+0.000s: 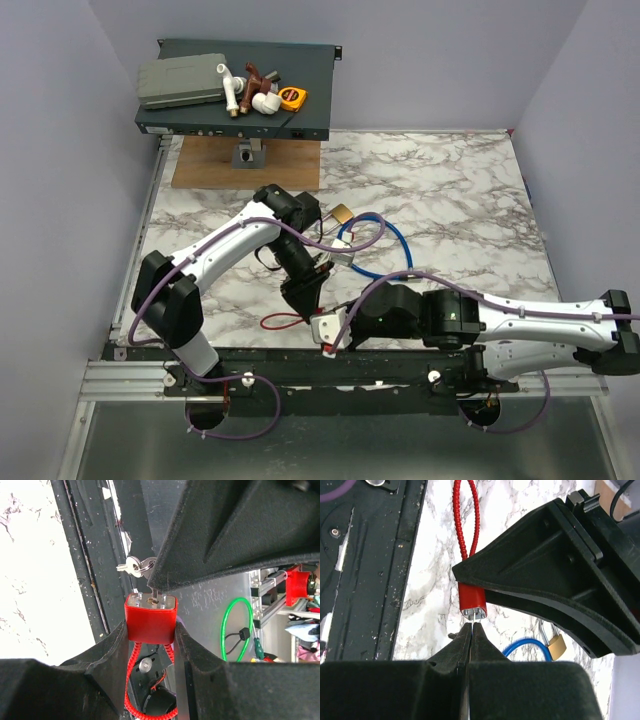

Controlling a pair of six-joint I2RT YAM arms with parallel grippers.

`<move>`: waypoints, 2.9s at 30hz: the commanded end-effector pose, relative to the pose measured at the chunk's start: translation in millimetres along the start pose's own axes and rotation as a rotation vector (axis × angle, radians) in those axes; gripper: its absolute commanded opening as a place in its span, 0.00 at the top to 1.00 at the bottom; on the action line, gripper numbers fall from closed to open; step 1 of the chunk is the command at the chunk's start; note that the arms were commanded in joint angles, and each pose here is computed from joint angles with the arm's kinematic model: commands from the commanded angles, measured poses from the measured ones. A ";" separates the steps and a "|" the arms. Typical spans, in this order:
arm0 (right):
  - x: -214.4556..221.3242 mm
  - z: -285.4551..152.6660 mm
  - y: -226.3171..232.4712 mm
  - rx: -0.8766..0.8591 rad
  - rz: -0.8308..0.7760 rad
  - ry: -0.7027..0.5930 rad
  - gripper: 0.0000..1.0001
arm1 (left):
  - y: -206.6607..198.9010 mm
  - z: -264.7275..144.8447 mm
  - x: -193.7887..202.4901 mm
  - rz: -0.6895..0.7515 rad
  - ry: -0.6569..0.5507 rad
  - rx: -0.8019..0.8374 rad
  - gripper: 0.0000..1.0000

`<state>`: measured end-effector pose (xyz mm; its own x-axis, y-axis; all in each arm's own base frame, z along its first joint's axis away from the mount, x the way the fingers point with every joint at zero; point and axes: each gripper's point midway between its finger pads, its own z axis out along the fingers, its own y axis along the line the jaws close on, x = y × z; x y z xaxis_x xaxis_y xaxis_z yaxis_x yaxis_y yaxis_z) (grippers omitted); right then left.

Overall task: Unlock with the key
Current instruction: Unlock the lock.

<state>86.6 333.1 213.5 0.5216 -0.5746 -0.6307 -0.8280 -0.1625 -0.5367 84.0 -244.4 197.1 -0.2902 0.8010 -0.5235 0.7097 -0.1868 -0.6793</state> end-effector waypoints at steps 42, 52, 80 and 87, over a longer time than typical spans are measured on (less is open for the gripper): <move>-24.2 5.0 0.4 0.027 -0.030 -0.154 0.99 | -22.0 -4.6 -39.4 0.119 -0.076 0.049 1.00; -18.3 -1.4 -6.0 0.086 -0.009 -0.153 0.99 | -18.0 -4.0 -38.9 0.117 -0.075 0.051 1.00; 34.6 -15.7 -3.0 0.210 0.221 -0.040 0.99 | 58.6 -13.0 -27.8 0.034 -0.013 -0.001 1.00; 42.4 -22.6 -21.7 0.299 0.255 -0.031 0.98 | 56.1 -8.2 -19.8 0.027 -0.010 0.020 1.00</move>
<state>110.3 299.9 201.8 0.3486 -0.5507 -0.7585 -0.8522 0.1507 -0.5011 146.0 -272.2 167.8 -0.2759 0.7871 -0.5518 0.7275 -0.2042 -0.6550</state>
